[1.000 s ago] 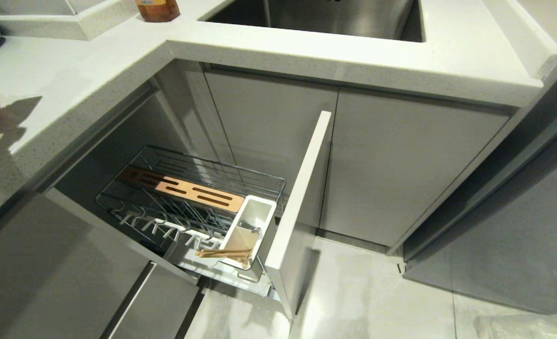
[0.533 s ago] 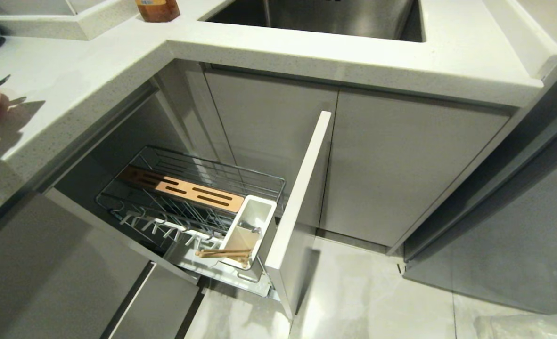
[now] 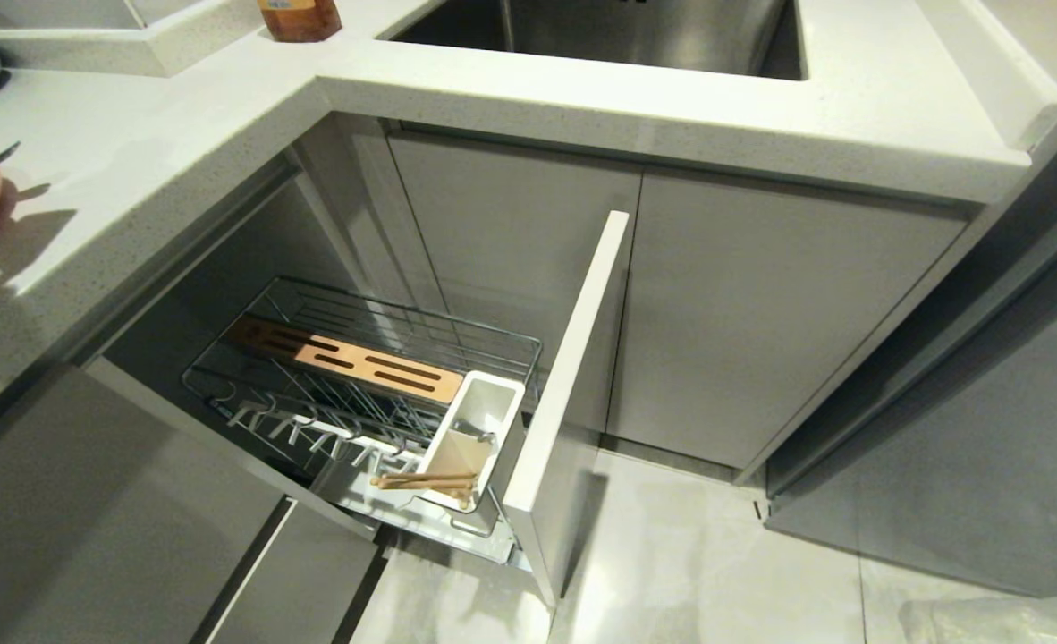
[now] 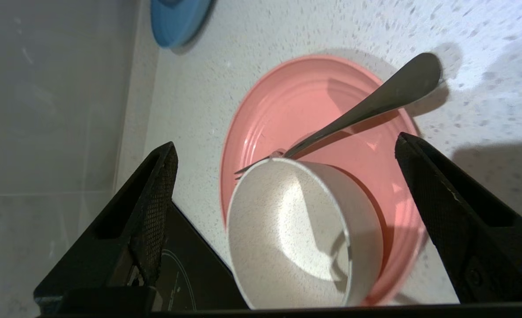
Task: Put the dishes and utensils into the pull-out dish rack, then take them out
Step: Take the fork out of the cupboard
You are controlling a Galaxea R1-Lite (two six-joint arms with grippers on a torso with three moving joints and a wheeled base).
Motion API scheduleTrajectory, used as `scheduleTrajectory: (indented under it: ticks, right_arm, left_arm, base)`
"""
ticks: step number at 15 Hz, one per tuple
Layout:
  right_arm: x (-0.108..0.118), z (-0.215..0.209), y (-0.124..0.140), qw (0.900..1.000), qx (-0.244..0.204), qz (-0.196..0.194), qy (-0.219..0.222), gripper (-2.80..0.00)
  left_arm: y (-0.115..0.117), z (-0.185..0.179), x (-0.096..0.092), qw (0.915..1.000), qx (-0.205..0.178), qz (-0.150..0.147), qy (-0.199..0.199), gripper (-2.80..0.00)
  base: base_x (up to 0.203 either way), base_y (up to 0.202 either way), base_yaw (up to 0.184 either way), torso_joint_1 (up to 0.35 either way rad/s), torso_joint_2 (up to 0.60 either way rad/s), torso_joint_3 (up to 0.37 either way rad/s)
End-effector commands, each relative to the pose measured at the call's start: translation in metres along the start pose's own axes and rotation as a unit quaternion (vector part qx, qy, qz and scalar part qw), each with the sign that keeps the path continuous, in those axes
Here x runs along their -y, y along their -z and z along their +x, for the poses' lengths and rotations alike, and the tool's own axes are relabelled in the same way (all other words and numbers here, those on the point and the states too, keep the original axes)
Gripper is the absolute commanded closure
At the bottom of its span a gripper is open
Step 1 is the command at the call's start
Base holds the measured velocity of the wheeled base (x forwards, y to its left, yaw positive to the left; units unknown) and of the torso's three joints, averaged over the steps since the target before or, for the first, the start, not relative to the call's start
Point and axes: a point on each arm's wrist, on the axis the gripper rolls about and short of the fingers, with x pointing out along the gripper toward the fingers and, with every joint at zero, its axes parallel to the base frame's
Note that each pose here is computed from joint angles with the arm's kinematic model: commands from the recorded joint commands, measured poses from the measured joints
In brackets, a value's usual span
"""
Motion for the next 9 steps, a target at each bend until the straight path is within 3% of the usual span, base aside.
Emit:
scheduleTrajectory:
  ticks: [1,4,5,9]
  right_arm:
    - [0.000,0.000,0.001,1.000,-0.001,0.000,0.000,0.00]
    - [0.000,0.000,0.000,1.000,0.000,0.000,0.001,0.00]
    - [0.000,0.000,0.001,1.000,-0.001,0.000,0.000,0.00]
    - [0.000,0.000,0.001,1.000,-0.001,0.000,0.001,0.00]
  left_arm:
    - [0.002,-0.019,-0.009,0.9998,0.017,-0.008,-0.008,-2.80]
    - [0.005,-0.039,-0.020,0.9989,0.034,-0.024,-0.019,-2.80]
    - [0.007,-0.044,-0.023,0.9987,0.038,-0.027,-0.022,0.00]
    - [0.020,-0.075,-0.034,0.9967,0.055,-0.048,-0.034,0.00]
  base:
    - [0.000,0.000,0.000,0.000,0.00,0.000]
    - [0.000,0.000,0.000,0.000,0.00,0.000]
    - [0.000,0.000,0.000,0.000,0.00,0.000]
    - [0.000,0.000,0.000,0.000,0.00,0.000]
